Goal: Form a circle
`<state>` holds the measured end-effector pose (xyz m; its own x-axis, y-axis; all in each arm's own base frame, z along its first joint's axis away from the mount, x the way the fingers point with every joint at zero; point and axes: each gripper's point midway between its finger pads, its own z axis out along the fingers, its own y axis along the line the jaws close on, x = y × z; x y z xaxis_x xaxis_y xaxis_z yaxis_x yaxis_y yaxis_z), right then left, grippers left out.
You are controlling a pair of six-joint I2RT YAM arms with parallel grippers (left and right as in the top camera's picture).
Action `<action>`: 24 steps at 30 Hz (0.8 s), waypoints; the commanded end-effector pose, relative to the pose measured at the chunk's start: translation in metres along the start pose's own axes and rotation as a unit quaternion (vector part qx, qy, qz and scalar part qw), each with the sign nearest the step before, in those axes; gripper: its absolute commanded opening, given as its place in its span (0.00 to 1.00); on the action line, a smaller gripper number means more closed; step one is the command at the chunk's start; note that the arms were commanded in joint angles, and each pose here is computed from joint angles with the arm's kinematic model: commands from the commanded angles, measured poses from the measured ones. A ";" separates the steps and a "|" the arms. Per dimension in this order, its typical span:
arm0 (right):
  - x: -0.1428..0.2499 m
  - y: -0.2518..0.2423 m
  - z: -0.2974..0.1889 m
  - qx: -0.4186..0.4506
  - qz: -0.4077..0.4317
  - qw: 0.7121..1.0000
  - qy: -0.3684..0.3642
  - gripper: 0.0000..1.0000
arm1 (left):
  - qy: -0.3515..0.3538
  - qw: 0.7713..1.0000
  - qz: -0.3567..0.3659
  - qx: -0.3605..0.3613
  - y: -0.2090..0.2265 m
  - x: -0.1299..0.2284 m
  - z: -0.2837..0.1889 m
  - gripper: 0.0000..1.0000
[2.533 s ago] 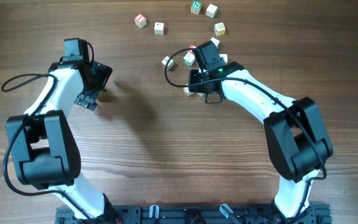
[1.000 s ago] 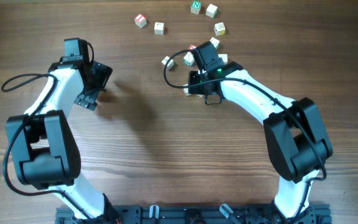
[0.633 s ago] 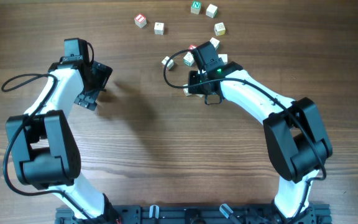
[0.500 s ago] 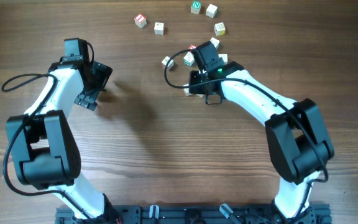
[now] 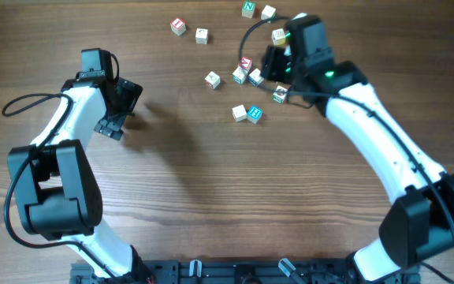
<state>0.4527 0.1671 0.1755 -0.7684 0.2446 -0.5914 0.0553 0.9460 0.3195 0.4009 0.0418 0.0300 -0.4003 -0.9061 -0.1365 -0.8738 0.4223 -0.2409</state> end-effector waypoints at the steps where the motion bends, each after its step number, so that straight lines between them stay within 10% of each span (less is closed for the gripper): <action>1: 0.031 -0.042 0.056 0.061 0.032 0.996 0.056 0.76 | 0.004 1.000 -0.005 -0.004 0.001 0.001 0.004 1.00; 8: 0.090 -0.067 0.129 0.111 0.075 0.982 0.130 0.82 | 0.004 1.000 -0.005 -0.004 0.001 0.001 0.004 1.00; 17: 0.107 -0.077 0.133 0.136 0.091 0.975 0.153 0.24 | 0.004 1.000 -0.005 -0.004 0.001 0.001 0.004 1.00; 24: 0.068 -0.073 0.081 0.163 0.056 0.973 0.156 0.06 | 0.004 1.000 -0.005 -0.004 0.001 0.001 0.004 1.00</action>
<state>0.4348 0.1414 0.0076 -0.9082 0.3511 -0.2279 0.3352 0.9361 0.1063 0.4009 0.0417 0.0300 -0.4004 -0.9062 -0.1362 -0.8738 0.4223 -0.2411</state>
